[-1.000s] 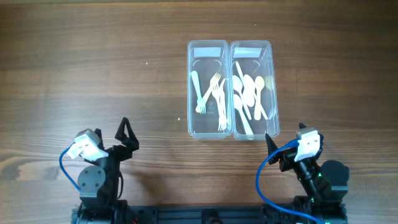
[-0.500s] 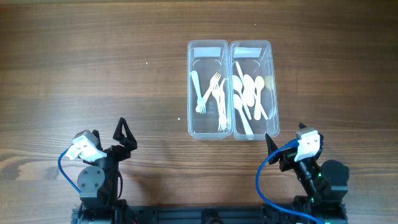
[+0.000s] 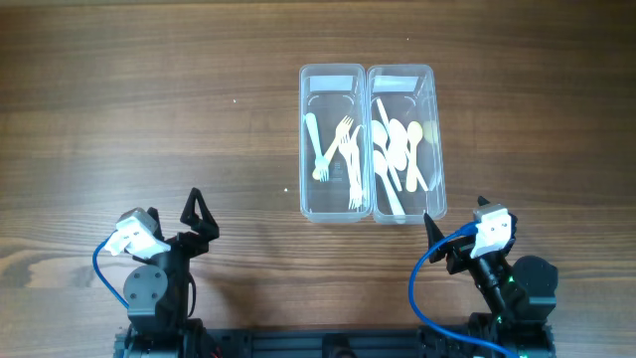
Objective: Pack container
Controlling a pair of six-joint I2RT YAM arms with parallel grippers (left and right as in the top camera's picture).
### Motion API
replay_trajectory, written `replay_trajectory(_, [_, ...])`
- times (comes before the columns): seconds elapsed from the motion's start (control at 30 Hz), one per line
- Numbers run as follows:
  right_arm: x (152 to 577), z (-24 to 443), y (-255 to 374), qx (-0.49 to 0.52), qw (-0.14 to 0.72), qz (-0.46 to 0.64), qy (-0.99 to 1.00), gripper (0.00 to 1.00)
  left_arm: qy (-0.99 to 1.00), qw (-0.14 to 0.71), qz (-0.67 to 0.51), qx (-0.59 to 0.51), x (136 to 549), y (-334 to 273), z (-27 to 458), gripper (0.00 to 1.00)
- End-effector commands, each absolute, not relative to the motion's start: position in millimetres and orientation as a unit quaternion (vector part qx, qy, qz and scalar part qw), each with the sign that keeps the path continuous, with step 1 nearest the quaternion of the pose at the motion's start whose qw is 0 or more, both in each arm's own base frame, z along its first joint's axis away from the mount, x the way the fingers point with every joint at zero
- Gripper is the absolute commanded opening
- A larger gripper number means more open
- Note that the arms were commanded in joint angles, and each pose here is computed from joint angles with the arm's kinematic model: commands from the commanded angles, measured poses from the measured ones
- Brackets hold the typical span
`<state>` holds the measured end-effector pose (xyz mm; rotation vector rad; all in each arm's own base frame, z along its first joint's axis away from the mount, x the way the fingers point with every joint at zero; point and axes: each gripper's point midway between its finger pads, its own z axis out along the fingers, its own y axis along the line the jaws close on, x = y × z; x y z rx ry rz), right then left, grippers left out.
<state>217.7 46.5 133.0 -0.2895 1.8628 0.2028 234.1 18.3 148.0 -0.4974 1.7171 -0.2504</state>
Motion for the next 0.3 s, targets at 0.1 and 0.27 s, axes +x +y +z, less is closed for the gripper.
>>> replay_trajectory(0.1, [216.8, 135.3, 49.5, -0.126, 0.587, 0.096, 0.794, 0.99, 0.745, 0.62, -0.116, -0.218, 234.5, 17.5, 145.9, 1.0])
replay_trajectory(0.27, [216.8, 135.3, 49.5, -0.126, 0.587, 0.096, 0.794, 1.0, 0.745, 0.62, -0.116, -0.218, 234.5, 17.5, 145.9, 1.0])
